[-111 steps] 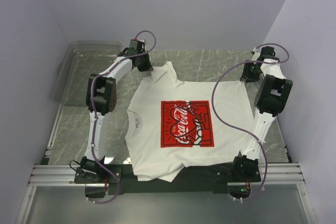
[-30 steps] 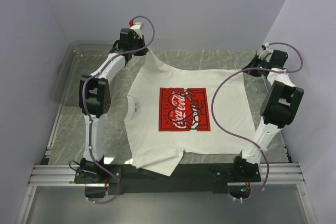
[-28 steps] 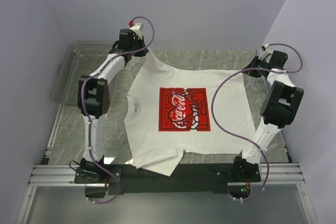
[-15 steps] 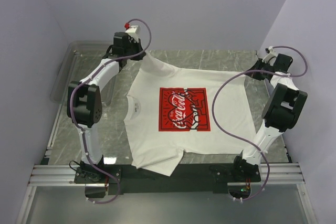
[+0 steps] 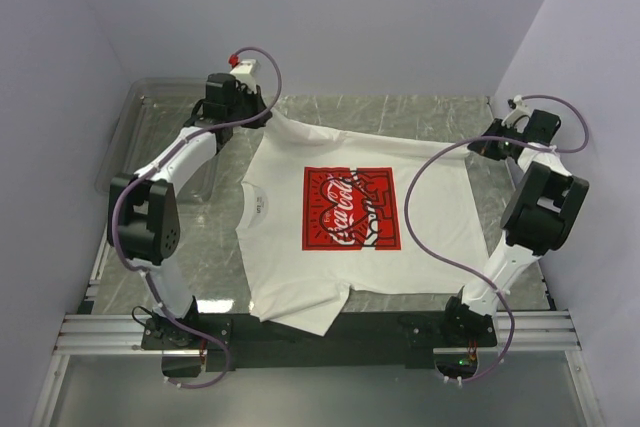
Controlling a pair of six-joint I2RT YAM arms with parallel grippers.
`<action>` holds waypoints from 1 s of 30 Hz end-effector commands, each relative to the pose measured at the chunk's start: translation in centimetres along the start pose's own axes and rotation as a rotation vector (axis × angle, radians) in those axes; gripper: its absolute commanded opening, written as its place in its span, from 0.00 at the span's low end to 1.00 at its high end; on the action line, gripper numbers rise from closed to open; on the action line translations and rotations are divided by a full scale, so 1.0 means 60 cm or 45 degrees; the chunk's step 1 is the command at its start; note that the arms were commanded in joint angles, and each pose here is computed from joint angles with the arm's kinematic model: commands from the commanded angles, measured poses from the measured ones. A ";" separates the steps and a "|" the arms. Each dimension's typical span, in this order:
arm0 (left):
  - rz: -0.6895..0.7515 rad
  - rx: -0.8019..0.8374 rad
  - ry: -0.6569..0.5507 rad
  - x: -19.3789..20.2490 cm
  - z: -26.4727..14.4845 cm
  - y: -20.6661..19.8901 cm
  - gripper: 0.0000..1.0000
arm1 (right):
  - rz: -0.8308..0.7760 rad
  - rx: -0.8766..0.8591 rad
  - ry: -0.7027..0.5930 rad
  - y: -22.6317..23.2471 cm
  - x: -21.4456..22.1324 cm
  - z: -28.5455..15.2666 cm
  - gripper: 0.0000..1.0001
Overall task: Fold and stack the t-shirts
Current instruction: Fold the tshirt
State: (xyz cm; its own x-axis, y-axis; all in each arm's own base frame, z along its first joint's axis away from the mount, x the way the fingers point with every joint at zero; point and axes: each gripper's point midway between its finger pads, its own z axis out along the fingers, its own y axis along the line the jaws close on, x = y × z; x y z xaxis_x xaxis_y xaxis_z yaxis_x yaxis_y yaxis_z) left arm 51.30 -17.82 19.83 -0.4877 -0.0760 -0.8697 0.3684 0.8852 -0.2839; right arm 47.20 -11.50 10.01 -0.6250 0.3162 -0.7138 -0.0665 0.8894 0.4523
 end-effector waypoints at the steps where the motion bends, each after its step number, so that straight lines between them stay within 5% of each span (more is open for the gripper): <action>1: 0.068 0.061 -0.146 -0.063 -0.052 -0.033 0.00 | -0.094 0.018 -0.112 0.014 -0.051 -0.041 0.00; 15: 0.013 0.100 -0.048 0.010 -0.088 -0.048 0.00 | -0.055 0.122 -0.083 -0.009 -0.049 -0.024 0.00; 30: 0.010 0.084 -0.083 0.009 -0.137 -0.059 0.01 | -0.067 0.123 -0.071 -0.010 -0.048 -0.019 0.00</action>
State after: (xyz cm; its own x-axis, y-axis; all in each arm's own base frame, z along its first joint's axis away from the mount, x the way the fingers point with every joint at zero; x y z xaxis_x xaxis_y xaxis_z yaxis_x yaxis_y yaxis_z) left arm 44.13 -16.98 21.13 -0.4871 -0.0805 -0.8696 0.3955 0.8674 -0.3018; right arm 47.10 -12.78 10.90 -0.6107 0.3120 -0.7278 -0.0051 0.9175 0.3976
